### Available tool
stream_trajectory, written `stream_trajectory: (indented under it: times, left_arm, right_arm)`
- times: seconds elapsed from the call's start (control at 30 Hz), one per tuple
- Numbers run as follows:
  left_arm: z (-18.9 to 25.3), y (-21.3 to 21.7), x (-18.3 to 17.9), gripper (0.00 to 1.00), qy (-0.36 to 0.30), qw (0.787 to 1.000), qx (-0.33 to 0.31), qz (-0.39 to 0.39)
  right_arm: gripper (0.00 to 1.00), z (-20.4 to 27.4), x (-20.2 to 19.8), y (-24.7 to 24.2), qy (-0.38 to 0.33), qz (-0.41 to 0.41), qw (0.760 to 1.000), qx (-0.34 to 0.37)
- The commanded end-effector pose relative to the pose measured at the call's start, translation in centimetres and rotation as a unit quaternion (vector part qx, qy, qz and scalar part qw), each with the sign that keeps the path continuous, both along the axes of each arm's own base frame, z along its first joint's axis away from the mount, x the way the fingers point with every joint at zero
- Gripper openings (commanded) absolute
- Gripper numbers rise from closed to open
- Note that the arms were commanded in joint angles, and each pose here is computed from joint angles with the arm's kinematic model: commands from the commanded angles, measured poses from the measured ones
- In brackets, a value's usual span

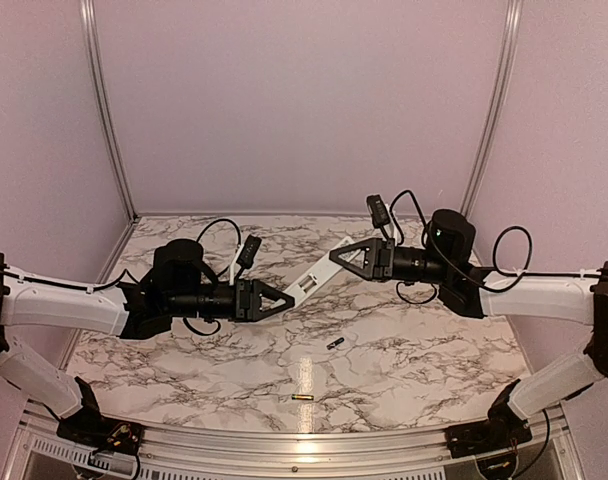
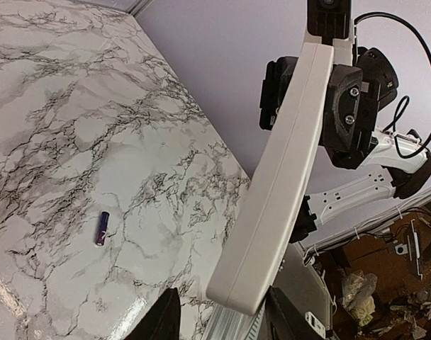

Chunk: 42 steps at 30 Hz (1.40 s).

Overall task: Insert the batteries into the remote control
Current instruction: Remove the battery cover from the remote control, then place the battery cover at the center of the board.

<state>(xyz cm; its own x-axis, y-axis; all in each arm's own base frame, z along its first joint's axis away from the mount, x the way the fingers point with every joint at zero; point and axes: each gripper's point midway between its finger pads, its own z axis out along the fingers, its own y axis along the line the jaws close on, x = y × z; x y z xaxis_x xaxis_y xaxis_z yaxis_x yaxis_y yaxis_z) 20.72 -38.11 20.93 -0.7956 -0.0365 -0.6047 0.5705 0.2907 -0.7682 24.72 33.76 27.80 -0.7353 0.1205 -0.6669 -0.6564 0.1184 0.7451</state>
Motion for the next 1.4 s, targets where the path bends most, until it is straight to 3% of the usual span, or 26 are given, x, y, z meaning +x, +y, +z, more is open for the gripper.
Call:
stream_trajectory:
  times: [0.0,0.17,0.37,0.63,0.83,0.93,1.03,1.17,1.37]
  left_arm:
    - [-3.8,0.8,0.9,0.41,0.037,0.997,0.059,0.026]
    - [-3.8,0.7,0.8,0.23,0.038,0.997,0.059,0.021]
    - [-3.8,0.6,0.6,0.18,0.041,0.997,0.059,0.015]
    - [-3.1,0.3,-0.1,0.01,0.037,0.998,0.045,-0.010]
    - [-1.4,0.9,0.3,0.00,0.002,0.999,0.045,0.001]
    - [-2.1,2.3,2.0,0.00,-0.021,0.994,0.102,0.043]
    - [-4.3,5.4,4.9,0.00,-0.049,0.964,0.229,0.124]
    - [-7.3,10.4,7.7,0.02,-0.062,0.895,0.390,0.209]
    - [-11.0,12.6,9.0,0.06,-0.050,0.851,0.468,0.233]
  right_arm:
    - [0.00,2.2,-0.8,-0.3,-0.025,0.011,0.999,0.024]
    - [0.00,1.9,-0.7,-0.3,-0.025,0.007,1.000,0.017]
    - [0.00,1.2,0.3,-0.6,-0.025,-0.024,0.999,-0.010]
    - [0.00,-0.3,1.9,-1.6,-0.022,-0.072,0.996,-0.047]
    - [0.00,-2.2,3.6,-4.2,-0.005,-0.103,0.993,-0.060]
    - [0.00,-3.3,4.2,-5.8,0.002,-0.117,0.991,-0.069]
    - [0.00,-4.1,4.4,-7.2,0.010,-0.125,0.989,-0.074]
    - [0.00,-4.6,4.0,-8.1,0.014,-0.123,0.989,-0.074]
    - [0.00,-5.0,3.3,-8.4,0.014,-0.113,0.991,-0.077]
